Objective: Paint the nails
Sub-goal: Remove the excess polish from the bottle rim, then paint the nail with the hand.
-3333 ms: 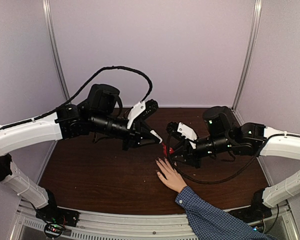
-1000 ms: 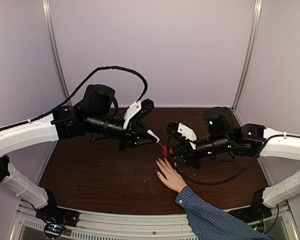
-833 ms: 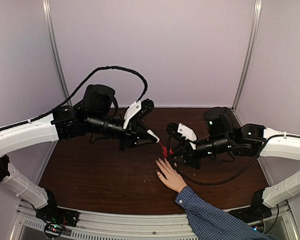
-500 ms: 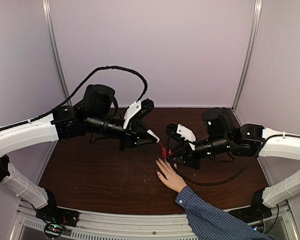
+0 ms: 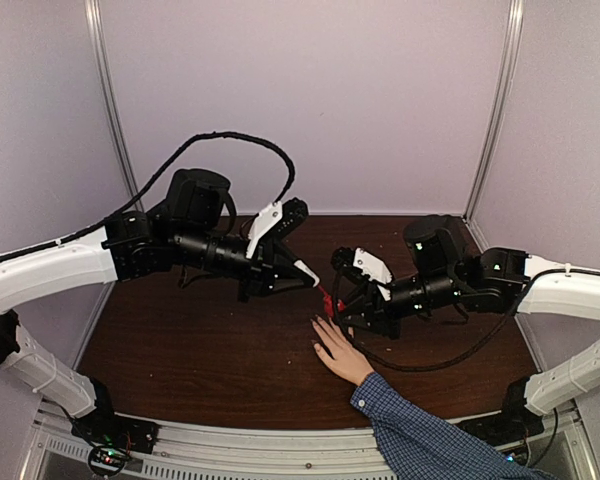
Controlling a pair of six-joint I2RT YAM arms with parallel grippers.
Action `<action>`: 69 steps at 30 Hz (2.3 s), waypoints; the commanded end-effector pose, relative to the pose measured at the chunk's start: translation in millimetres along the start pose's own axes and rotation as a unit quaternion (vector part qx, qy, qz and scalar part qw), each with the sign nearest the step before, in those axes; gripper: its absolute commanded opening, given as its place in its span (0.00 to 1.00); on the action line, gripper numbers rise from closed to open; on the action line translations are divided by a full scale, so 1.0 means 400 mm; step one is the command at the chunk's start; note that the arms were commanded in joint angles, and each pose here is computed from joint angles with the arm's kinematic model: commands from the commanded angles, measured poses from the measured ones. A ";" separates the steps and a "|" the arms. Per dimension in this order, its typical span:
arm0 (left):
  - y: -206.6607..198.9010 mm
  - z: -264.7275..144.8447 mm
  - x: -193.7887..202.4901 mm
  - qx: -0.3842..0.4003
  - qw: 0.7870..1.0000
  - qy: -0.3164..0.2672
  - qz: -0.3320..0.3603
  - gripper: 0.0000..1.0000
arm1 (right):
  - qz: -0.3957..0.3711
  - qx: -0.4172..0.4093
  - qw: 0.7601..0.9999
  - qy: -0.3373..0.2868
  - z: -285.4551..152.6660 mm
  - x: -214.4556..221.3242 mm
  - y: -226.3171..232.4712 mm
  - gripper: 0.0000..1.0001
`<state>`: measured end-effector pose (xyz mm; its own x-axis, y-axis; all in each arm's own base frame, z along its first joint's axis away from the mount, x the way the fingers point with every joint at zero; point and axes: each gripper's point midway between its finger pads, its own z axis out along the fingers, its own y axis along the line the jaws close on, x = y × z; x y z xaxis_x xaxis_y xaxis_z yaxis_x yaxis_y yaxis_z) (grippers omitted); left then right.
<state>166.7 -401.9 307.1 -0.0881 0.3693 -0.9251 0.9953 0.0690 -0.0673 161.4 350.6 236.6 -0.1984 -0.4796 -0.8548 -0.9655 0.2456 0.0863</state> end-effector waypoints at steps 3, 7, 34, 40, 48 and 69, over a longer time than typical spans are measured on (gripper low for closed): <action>-0.008 0.001 -0.011 0.014 1.000 -0.006 0.009 0.00 | 0.001 0.002 1.000 -0.016 -0.009 -0.022 -0.002 0.00; -0.011 0.006 -0.008 0.017 1.000 -0.001 0.010 0.00 | 0.000 0.002 1.000 -0.017 -0.010 -0.024 -0.001 0.00; -0.036 0.000 -0.038 0.038 0.999 -0.025 0.022 0.00 | 0.001 -0.008 1.000 -0.007 0.003 -0.015 0.004 0.00; -0.033 -0.009 -0.049 0.031 0.999 -0.034 0.023 0.00 | 0.001 -0.007 1.000 -0.007 0.002 -0.015 0.002 0.00; -0.019 -0.045 -0.060 0.009 0.999 -0.049 0.022 0.00 | 0.005 0.003 1.000 -0.009 -0.001 -0.010 -0.005 0.00; 0.130 0.055 0.194 -0.039 0.995 0.000 -0.093 0.00 | 0.115 0.081 0.988 -0.064 -0.135 0.029 -0.138 0.00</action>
<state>196.7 -384.3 236.5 -0.2401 0.3779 -0.8942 0.9670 0.1745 -0.1859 194.8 299.6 243.3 -0.3377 -0.3558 -0.8714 -0.8874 0.4291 0.1687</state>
